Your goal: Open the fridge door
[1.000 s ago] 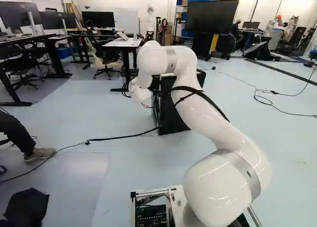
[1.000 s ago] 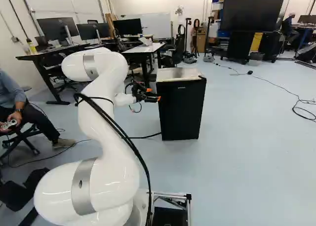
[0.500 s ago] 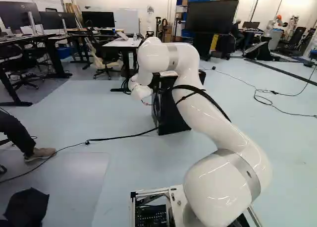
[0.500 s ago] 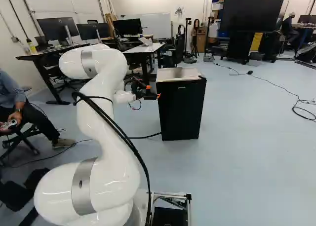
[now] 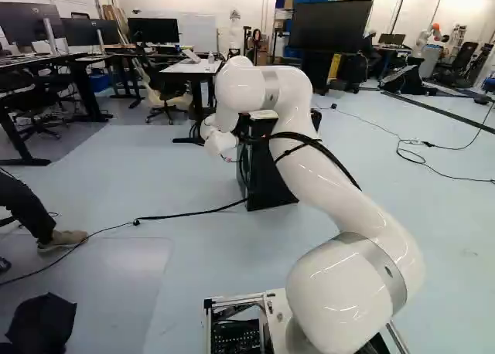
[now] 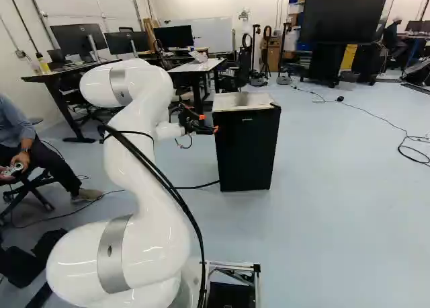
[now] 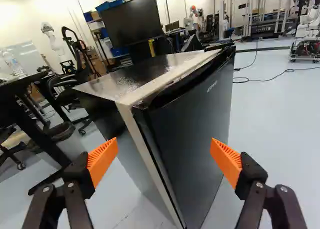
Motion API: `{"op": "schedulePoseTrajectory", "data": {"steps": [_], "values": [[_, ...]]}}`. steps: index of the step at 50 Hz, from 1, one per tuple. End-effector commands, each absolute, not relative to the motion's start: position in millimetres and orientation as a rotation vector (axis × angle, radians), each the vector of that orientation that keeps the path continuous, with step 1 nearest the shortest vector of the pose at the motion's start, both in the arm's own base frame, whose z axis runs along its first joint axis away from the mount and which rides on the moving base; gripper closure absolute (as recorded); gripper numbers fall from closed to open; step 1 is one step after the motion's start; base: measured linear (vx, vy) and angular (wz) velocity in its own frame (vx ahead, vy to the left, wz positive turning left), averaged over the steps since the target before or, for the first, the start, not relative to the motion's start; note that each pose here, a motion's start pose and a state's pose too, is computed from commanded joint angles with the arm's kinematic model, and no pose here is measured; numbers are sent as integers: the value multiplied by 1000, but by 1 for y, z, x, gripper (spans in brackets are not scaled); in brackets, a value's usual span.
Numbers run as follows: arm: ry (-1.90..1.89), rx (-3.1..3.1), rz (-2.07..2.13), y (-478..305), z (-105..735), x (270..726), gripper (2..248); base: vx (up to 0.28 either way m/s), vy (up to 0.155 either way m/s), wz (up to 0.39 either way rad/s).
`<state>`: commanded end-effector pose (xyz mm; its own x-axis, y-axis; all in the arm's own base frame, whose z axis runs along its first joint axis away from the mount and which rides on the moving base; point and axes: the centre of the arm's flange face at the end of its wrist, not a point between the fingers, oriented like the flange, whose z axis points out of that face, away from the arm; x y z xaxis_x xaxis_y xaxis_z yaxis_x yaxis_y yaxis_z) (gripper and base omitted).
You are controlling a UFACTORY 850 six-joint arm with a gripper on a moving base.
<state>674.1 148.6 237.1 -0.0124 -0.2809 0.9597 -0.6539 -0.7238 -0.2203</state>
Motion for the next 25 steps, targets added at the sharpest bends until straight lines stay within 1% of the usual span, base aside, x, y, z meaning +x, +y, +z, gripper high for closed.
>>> {"op": "schedulePoseTrajectory", "data": {"steps": [25], "values": [[-987,1966,1799,146,237,678,3,0,0,0]]}}
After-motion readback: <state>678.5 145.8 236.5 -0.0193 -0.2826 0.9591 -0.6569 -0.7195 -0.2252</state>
